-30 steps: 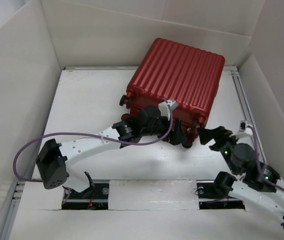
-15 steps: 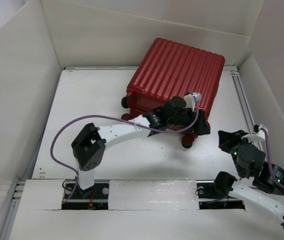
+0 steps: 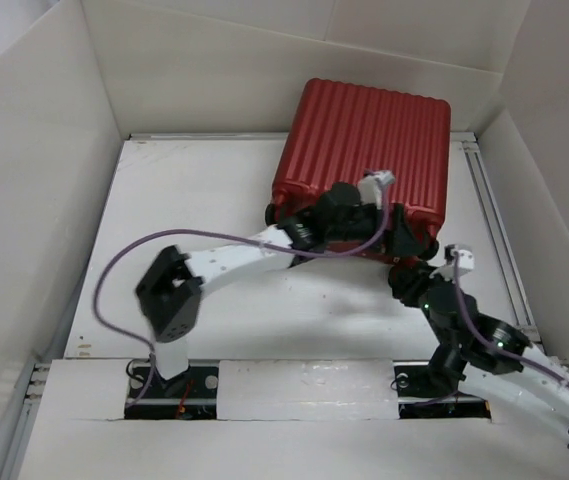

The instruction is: Pack the luggage

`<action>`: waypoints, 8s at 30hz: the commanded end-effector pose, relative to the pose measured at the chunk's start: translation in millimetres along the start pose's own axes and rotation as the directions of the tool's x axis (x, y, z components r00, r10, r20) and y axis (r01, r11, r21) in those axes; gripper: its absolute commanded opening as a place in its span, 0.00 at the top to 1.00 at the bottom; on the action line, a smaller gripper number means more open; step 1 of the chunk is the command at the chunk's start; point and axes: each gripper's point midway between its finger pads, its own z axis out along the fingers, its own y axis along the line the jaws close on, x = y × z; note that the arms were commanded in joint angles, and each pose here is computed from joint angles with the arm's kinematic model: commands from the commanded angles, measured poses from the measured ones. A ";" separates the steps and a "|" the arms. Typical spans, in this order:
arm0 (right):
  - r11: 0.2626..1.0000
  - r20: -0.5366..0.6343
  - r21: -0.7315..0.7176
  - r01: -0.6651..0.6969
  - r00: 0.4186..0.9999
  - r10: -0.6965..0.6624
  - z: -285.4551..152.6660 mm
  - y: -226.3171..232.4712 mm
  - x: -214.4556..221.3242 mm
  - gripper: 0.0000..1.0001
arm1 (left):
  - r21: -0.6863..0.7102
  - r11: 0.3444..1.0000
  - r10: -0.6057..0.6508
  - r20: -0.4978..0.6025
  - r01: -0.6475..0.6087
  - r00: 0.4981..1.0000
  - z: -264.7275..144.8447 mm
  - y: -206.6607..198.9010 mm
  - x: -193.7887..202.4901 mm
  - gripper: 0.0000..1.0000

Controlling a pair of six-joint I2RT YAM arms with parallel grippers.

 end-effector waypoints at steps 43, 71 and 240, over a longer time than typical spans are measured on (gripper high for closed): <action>0.967 0.124 0.136 0.215 0.965 -0.232 142.3 -32.6 -35.8 0.70 | -0.652 0.739 0.228 0.480 0.171 0.847 -239.7 172.0 -89.0 0.10; 0.994 0.131 0.070 0.087 0.987 -0.096 69.8 -26.9 9.1 0.00 | -0.590 0.791 0.217 0.520 0.163 0.826 -243.9 165.5 -109.1 0.42; 0.989 0.252 0.100 0.107 0.959 -0.129 149.2 -51.2 -35.4 0.45 | -0.444 0.890 0.298 0.392 -0.104 0.870 -199.6 164.8 -113.8 0.25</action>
